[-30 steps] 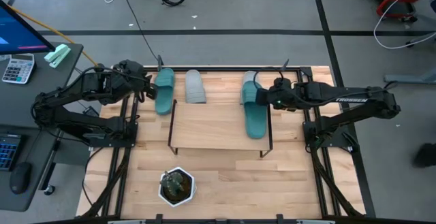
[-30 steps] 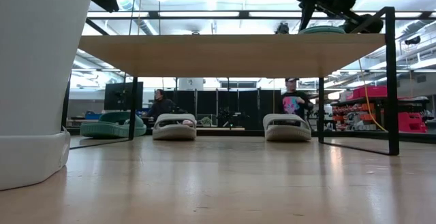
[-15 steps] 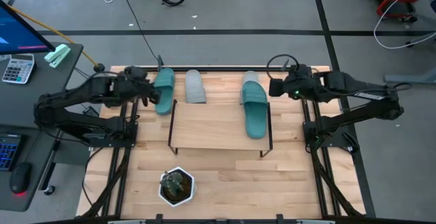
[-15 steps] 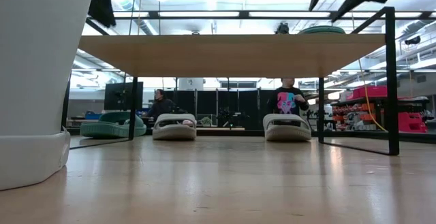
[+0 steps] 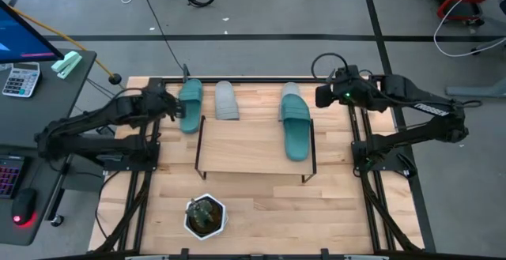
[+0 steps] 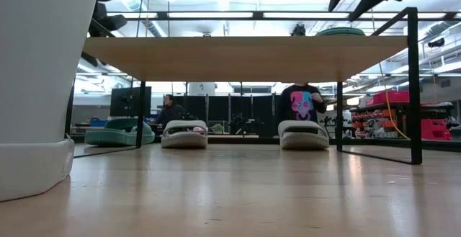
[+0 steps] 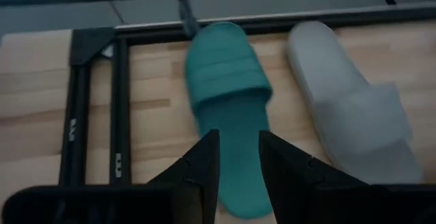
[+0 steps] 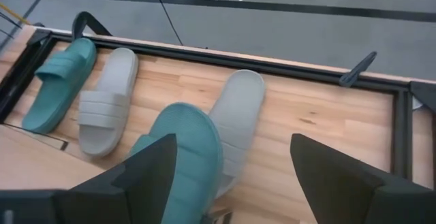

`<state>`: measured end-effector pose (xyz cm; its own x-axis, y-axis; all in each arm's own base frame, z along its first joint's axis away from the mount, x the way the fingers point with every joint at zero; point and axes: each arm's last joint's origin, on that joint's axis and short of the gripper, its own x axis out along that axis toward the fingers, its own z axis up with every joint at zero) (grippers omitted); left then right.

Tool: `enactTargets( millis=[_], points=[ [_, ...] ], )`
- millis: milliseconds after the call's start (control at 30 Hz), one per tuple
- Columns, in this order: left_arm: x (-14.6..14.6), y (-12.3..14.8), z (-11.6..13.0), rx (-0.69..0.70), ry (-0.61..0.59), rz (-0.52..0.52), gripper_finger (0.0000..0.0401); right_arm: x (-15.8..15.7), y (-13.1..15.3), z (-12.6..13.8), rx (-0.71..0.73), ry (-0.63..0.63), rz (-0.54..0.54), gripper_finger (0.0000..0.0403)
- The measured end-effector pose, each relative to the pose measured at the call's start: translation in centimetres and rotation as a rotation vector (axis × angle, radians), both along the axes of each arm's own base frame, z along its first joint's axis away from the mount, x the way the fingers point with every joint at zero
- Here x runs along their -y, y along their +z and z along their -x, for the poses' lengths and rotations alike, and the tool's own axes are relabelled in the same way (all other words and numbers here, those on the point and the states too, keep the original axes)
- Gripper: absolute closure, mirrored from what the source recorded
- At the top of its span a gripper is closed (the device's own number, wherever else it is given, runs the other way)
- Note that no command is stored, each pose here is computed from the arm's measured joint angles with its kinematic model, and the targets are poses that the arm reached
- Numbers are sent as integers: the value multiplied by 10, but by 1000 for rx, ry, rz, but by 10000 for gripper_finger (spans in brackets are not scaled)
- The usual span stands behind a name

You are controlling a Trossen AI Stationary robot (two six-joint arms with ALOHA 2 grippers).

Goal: Pick and place slides into the shelf
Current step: Put the green slide on the shelf

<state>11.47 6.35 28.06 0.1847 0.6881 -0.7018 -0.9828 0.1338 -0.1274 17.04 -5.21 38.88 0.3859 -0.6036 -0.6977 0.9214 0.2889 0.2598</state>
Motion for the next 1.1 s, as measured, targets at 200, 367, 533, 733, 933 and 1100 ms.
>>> enactTargets(
  millis=[200, 367, 533, 733, 933, 1100],
  points=[
    [-24, 5, 14, 60, 58, 36, 292, 3, 0, 0, -18, 24, 6, 110],
    [-56, 7, 15, 174, -67, 91, 270, 5, 1, -1, -12, 46, 9, 110],
    [-80, 0, 29, 83, 2, 95, 244, 4, 1, -1, -9, 51, 5, 110],
    [-82, -2, 36, 21, 12, 100, 244, 3, 1, -2, -4, 57, -5, 110],
    [-82, -2, 35, 63, 37, 113, 256, 3, 1, -1, -15, 66, -2, 110],
    [-87, -8, 31, 106, 43, 178, 226, 3, 1, -1, -17, 70, -3, 110]
  ],
)
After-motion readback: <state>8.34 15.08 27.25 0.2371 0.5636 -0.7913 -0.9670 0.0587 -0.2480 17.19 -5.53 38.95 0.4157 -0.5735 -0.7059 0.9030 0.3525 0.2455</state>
